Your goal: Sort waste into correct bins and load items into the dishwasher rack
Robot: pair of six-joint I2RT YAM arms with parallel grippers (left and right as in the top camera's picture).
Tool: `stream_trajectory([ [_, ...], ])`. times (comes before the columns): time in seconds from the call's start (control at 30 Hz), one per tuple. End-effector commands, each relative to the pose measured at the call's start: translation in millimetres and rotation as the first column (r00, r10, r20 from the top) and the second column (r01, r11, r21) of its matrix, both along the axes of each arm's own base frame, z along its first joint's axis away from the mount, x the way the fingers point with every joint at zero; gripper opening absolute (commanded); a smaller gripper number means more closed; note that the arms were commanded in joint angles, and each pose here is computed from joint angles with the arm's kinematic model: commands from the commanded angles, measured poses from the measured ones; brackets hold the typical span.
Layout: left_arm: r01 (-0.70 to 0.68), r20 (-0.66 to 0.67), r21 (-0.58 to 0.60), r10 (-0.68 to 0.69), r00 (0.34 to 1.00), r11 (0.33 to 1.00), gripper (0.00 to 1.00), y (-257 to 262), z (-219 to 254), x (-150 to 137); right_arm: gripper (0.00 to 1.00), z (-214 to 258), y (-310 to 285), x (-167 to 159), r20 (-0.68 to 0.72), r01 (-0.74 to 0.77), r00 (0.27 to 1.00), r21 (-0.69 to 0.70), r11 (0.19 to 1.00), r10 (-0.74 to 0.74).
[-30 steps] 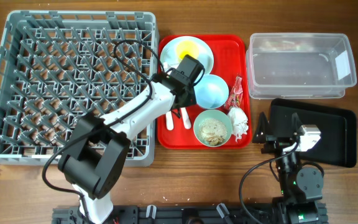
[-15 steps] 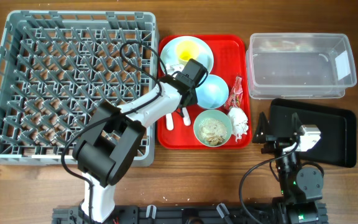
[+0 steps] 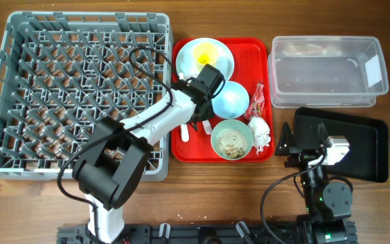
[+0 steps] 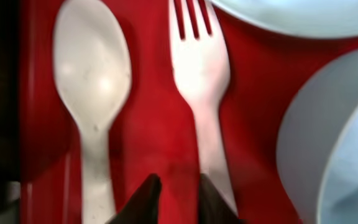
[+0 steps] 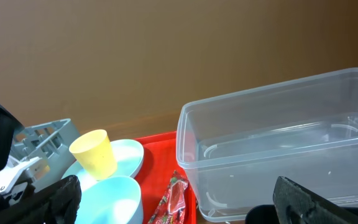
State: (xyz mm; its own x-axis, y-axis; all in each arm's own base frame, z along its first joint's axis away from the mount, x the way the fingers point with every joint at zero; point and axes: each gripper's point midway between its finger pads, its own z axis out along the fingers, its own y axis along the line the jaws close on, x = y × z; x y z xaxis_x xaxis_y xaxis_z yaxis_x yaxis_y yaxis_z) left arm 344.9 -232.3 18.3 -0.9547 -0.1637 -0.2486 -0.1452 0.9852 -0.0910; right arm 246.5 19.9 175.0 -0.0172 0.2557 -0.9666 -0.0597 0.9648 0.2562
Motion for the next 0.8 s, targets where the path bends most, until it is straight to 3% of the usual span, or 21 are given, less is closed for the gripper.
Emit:
stream_trajectory([
  [0.0, 0.018, -0.041, -0.067, -0.021, 0.999, 0.998, 0.31, -16.7, 3.6, -14.4, 1.0, 2.0, 2.5, -0.4, 0.01, -0.013, 1.0, -0.007, 1.0, 0.013],
  [0.2, 0.029, -0.015, 0.021, -0.029, 0.999, 0.999, 0.33, -25.4, -15.2, -23.1, 1.0, 2.0, 2.5, -0.4, 0.01, -0.013, 1.0, -0.007, 1.0, 0.013],
  [0.4, 0.02, -0.038, 0.159, -0.014, 0.999, 0.987, 0.32, 2.3, -21.6, -30.3, 1.0, 1.9, 2.5, -0.4, 0.009, -0.013, 1.0, -0.007, 1.0, 0.013],
  [0.57, 0.034, -0.077, 0.206, -0.018, 0.997, 0.978, 0.28, 13.2, -22.2, -39.9, 1.0, 2.0, 2.5, -0.4, 0.01, -0.013, 1.0, -0.007, 1.0, 0.013],
  [0.67, 0.045, -0.092, 0.169, -0.03, 0.995, 0.985, 0.22, 4.2, -23.5, -43.5, 1.0, 2.0, 2.5, -0.4, 0.01, -0.013, 1.0, -0.007, 1.0, 0.013],
  [0.77, 0.078, -0.104, 0.17, -0.061, 0.993, 0.982, 0.08, -3.9, -25.0, -53.4, 1.0, 2.0, 2.5, -0.4, 0.01, -0.013, 1.0, -0.007, 1.0, 0.013],
])
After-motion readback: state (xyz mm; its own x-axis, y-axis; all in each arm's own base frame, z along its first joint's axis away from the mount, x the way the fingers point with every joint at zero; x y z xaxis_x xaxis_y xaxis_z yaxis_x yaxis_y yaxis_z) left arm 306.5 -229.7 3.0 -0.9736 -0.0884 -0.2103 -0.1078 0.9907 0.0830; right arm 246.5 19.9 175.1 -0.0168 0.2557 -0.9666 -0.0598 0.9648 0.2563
